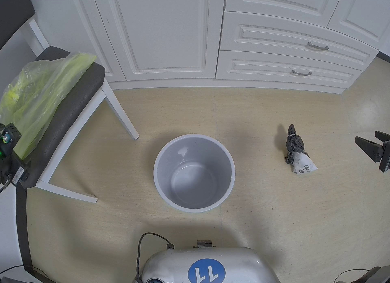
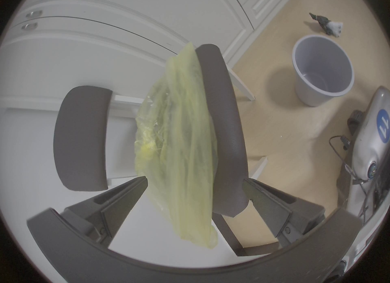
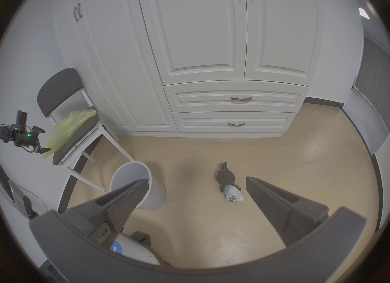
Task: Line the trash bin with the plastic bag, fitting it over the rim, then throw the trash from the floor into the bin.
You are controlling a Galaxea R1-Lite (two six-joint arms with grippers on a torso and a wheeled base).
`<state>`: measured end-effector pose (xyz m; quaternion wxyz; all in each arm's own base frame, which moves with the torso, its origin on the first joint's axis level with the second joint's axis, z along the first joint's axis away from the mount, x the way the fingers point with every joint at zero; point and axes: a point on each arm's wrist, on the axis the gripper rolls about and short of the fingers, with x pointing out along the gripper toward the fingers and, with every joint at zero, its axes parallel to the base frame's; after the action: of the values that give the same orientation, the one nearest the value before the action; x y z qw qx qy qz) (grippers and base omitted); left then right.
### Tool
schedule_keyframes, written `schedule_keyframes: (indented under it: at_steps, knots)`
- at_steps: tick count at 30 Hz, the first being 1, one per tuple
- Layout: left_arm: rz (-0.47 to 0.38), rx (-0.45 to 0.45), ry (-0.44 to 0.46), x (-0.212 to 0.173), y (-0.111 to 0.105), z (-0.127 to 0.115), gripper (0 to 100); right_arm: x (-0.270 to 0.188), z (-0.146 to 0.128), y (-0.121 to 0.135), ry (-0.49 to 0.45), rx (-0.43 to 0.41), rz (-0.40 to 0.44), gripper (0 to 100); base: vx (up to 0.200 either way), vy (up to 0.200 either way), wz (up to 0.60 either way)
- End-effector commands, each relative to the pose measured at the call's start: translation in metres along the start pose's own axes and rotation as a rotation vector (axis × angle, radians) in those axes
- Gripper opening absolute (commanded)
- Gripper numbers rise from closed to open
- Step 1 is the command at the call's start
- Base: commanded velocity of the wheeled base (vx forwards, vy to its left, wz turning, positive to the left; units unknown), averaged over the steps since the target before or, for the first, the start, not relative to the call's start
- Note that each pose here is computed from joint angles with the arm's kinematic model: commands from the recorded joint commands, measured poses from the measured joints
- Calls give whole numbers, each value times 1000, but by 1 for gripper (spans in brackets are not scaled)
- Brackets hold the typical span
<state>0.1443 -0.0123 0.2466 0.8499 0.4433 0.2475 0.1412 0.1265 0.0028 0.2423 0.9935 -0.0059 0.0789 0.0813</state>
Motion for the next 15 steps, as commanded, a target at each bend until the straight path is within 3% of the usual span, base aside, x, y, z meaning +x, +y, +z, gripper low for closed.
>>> schedule_keyframes:
  at_steps: [1, 9, 15]
  knots:
    - [-49, 70, 51, 24, -18, 11, 100, 9, -3, -3, 22, 4, -9, 100, 0, 0, 0]
    - [39, 51, 86, 44, -22, 22, 100, 13, -3, -4, 31, 6, -11, 100, 0, 0, 0]
    - [95, 86, 127, 49, -16, 15, 100, 15, -2, -5, 34, 7, -11, 100, 0, 0, 0]
